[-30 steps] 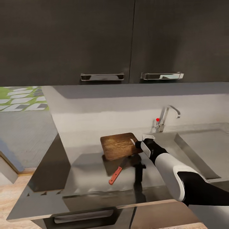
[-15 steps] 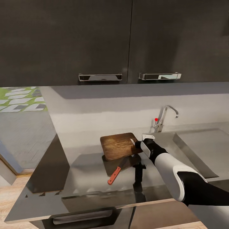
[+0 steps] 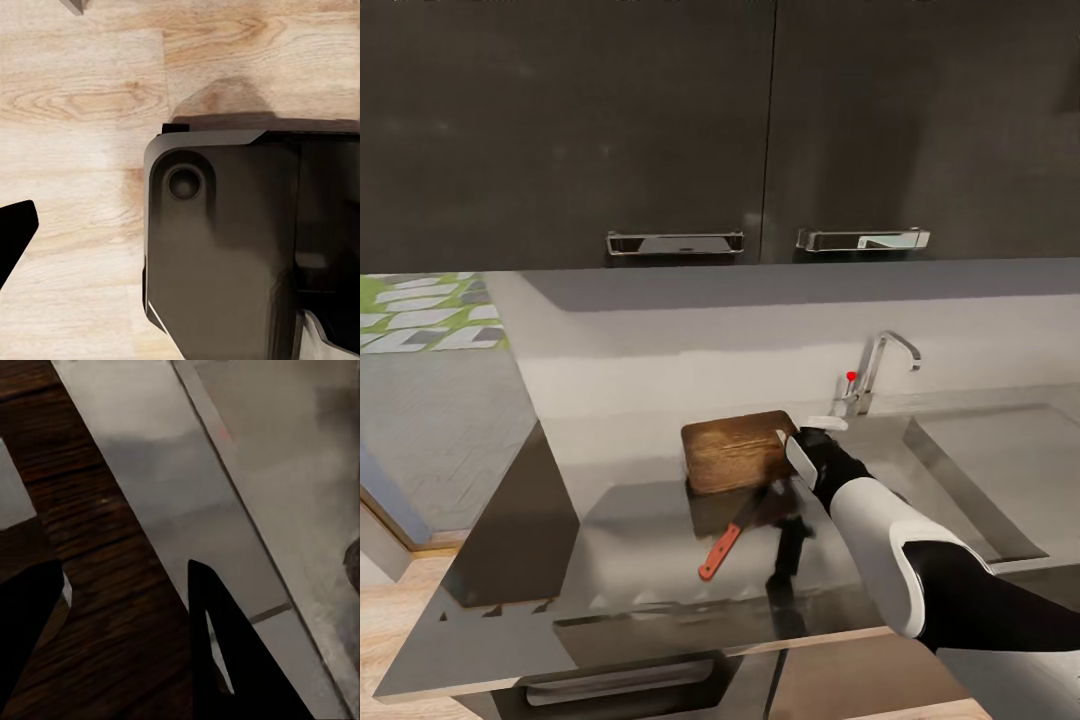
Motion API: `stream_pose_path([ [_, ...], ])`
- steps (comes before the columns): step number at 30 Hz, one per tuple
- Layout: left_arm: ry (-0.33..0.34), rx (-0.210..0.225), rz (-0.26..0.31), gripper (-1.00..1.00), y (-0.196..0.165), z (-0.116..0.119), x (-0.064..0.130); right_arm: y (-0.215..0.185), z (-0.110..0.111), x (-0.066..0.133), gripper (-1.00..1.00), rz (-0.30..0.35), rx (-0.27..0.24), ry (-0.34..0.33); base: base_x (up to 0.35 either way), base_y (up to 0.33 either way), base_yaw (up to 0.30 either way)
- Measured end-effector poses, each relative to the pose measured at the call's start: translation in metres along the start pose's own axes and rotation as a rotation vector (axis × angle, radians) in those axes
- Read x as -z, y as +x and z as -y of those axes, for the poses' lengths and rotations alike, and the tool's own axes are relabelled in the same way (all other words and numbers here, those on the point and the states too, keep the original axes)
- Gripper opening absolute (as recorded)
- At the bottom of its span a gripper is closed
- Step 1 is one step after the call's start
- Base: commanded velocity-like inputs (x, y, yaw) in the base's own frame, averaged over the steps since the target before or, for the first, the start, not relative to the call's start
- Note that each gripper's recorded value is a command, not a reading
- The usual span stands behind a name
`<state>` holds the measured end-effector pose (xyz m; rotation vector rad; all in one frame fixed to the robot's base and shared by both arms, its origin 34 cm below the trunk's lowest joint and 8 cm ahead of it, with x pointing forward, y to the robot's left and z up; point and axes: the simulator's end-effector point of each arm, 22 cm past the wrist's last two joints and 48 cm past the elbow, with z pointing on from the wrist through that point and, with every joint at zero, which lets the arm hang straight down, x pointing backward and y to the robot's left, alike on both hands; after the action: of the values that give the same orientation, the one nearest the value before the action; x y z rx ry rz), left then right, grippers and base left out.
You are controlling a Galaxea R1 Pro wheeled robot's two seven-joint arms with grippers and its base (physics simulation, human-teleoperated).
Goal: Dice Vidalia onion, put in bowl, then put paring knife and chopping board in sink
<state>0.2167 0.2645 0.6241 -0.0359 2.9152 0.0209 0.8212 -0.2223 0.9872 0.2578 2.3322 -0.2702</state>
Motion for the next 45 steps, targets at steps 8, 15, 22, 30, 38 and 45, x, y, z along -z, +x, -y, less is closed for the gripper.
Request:
stream_pose_path([
  [8,0.003,-0.001,0.0,1.0,0.0,0.0,0.0,-0.033,0.019,0.017,-1.0,-0.001,-0.031,0.061,0.0,0.0,0.0],
  [15,0.002,0.001,0.0,1.0,0.0,0.0,0.0,-0.024,0.009,0.018,-1.0,-0.04,-0.092,0.014,0.0,0.0,0.0],
  [22,0.0,0.0,-0.002,1.0,0.001,-0.002,0.0,-0.015,0.005,0.014,-1.0,-0.062,-0.097,0.003,0.0,0.0,0.0],
  [30,-0.002,0.002,-0.014,1.0,0.006,-0.003,0.0,-0.002,0.003,0.007,-1.0,-0.088,-0.087,0.006,0.0,0.0,0.0],
  [38,-0.002,0.001,-0.027,1.0,0.011,-0.004,0.0,0.006,0.001,0.0,-1.0,-0.103,-0.084,0.007,0.045,0.0,0.0],
  [45,-0.003,0.0,-0.038,1.0,0.015,-0.004,0.0,0.017,-0.002,-0.006,-1.0,-0.124,-0.083,0.0,0.053,0.0,0.0],
])
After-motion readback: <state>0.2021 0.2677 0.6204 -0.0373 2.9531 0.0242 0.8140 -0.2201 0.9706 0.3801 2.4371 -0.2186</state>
